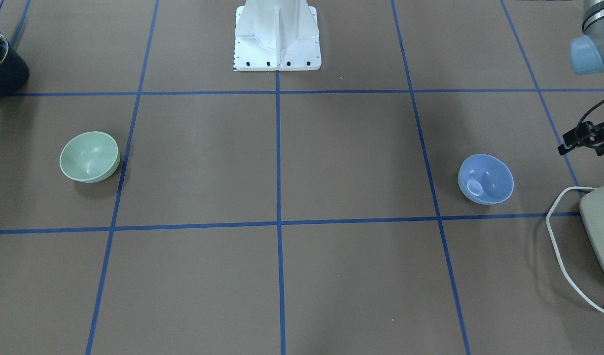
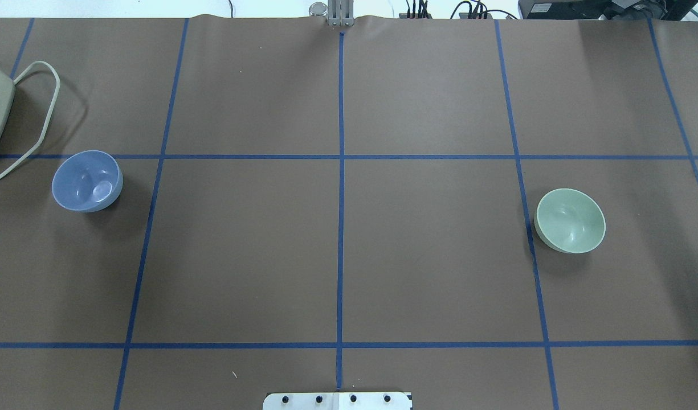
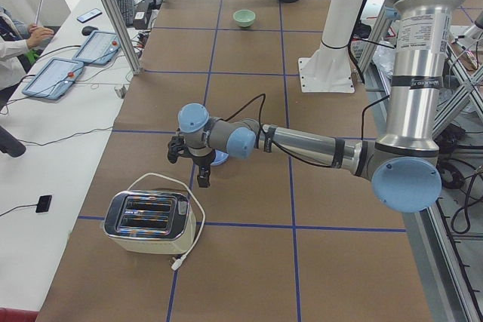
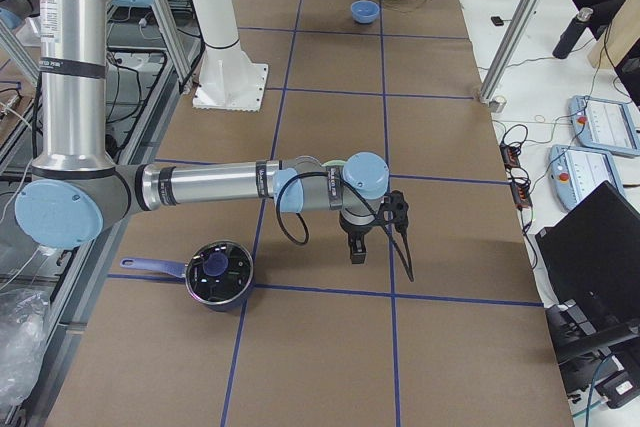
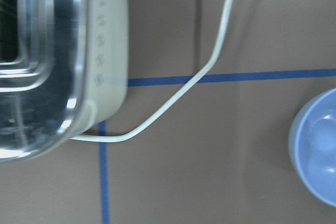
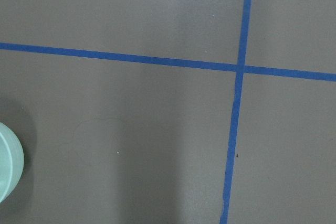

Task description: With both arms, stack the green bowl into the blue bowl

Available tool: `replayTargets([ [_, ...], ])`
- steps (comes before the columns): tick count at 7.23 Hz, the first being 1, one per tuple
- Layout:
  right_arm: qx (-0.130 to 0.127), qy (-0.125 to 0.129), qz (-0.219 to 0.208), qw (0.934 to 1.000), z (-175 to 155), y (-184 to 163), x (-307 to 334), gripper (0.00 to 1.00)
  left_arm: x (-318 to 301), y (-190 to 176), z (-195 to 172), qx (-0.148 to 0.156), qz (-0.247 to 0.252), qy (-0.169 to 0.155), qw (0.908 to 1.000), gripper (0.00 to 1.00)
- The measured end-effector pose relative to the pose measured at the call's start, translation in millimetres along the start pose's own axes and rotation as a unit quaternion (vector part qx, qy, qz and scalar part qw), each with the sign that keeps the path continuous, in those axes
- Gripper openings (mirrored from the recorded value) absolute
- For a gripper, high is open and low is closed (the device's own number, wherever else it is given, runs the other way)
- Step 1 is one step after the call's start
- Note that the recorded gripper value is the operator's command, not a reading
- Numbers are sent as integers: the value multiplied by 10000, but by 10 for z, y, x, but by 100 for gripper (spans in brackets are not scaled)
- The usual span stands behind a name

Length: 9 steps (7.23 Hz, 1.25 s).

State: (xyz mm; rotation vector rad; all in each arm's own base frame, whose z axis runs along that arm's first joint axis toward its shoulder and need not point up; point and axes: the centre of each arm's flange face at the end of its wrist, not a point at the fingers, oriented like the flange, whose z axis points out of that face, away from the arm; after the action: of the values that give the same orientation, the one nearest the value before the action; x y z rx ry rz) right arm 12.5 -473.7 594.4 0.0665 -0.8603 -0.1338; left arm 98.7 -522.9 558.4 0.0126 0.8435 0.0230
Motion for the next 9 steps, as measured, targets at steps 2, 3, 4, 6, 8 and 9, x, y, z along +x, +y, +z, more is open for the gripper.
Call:
replayTargets([
  [2,81,-33,-307,9995,-56,-287,-326,100,400,-185,182,-70,91,82,9999,99],
  [3,60,-57,-465,9989,-19,-411,-524,100,524,-271,238,-95,128,107,9998,99],
  [4,-30,-83,-545,9985,84,-461,-675,100,579,-324,278,-95,158,126,9998,99],
  [6,-261,-147,-682,9972,323,-456,-896,100,532,-372,515,-114,256,155,9995,97],
  [8,-322,-209,-897,9952,532,-439,-1048,100,564,-357,789,-109,221,241,9994,97],
  [9,-277,-249,-933,9949,639,-434,-1122,100,609,-332,890,-107,175,292,9994,90],
])
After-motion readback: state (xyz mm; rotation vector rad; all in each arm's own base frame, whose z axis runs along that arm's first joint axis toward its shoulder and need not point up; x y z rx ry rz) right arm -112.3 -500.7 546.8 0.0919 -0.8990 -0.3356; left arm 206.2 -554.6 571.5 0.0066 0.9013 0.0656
